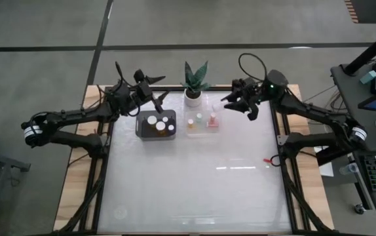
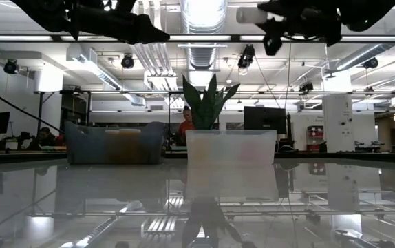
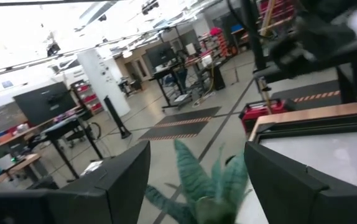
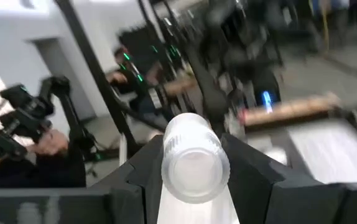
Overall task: Pick and place medicine bottles into bin by pill shape (circle, oval)
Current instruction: Put the white tablet bottle into the transparent bin
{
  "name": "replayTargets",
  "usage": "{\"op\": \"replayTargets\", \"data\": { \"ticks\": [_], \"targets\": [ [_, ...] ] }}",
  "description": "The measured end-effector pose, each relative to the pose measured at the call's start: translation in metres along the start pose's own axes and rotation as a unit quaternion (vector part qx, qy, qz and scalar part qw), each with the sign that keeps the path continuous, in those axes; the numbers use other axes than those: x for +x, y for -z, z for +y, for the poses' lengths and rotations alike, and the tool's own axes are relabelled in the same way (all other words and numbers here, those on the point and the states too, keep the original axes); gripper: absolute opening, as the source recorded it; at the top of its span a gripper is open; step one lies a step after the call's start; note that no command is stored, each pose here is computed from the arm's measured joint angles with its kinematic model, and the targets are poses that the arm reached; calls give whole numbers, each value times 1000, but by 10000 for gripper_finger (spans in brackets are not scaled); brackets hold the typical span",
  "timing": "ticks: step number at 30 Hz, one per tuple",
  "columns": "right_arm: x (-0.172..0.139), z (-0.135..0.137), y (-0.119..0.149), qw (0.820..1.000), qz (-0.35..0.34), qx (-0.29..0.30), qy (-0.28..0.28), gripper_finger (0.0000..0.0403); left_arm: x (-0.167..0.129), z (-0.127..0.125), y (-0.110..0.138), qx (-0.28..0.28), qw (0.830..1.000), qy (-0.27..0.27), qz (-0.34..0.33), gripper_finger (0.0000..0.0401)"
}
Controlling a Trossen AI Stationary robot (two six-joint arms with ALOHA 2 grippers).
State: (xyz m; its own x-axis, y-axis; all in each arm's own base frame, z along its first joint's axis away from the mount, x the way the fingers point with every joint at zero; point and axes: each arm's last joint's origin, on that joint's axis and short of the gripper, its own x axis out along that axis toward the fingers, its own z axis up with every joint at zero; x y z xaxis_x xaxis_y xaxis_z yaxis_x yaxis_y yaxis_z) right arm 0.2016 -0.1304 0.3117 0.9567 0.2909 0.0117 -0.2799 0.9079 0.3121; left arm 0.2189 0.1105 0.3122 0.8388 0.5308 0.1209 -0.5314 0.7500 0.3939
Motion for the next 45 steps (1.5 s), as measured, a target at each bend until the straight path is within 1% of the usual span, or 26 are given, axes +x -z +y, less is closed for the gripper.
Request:
{"op": "replayTargets", "data": {
  "ticks": [5,8,11,14,18,21,23,26,29,31,33,35,36,41,45],
  "targets": [
    [6,3,-17,993,-82,-65,-47,136,-1,-10,-5,-3,1000,21,-9,244],
    [9,7,-24,986,-127,-80,-75,136,-2,-15,-7,-4,999,31,-13,244],
    [10,7,-30,977,-196,-53,-64,136,-3,-18,-8,-5,999,37,-16,244],
    [8,7,-35,964,-263,-22,-45,136,-3,-20,-9,-5,999,42,-16,244],
    [8,4,-37,947,-318,34,-22,136,-3,-22,-7,-4,999,49,-8,244],
    [7,0,-38,930,-359,81,1,136,-4,-23,-6,-3,999,53,-2,244],
    [7,-2,-39,922,-377,89,8,136,-4,-24,-7,-5,998,55,-2,244],
    [5,0,-40,918,-388,88,-2,137,-4,-24,-7,-11,998,55,-2,244],
    [5,5,-42,912,-398,95,-29,137,-4,-24,-7,-13,998,55,-2,244],
    [5,11,-43,914,-392,89,-63,137,-4,-24,-7,-14,998,55,-2,244],
    [4,18,-45,922,-366,70,-109,137,-4,-24,-7,-14,998,55,-2,244],
    [3,26,-47,924,-344,56,-156,137,-4,-24,-7,-14,998,55,-2,244],
    [3,30,-48,926,-331,58,-171,137,-4,-24,-6,-14,998,55,-2,244],
    [3,49,-51,929,-310,10,-203,137,-4,-24,-7,-15,998,55,-2,244],
    [2,51,-52,928,-309,8,-206,137,-4,-24,-6,-14,998,55,-2,244]
  ]
}}
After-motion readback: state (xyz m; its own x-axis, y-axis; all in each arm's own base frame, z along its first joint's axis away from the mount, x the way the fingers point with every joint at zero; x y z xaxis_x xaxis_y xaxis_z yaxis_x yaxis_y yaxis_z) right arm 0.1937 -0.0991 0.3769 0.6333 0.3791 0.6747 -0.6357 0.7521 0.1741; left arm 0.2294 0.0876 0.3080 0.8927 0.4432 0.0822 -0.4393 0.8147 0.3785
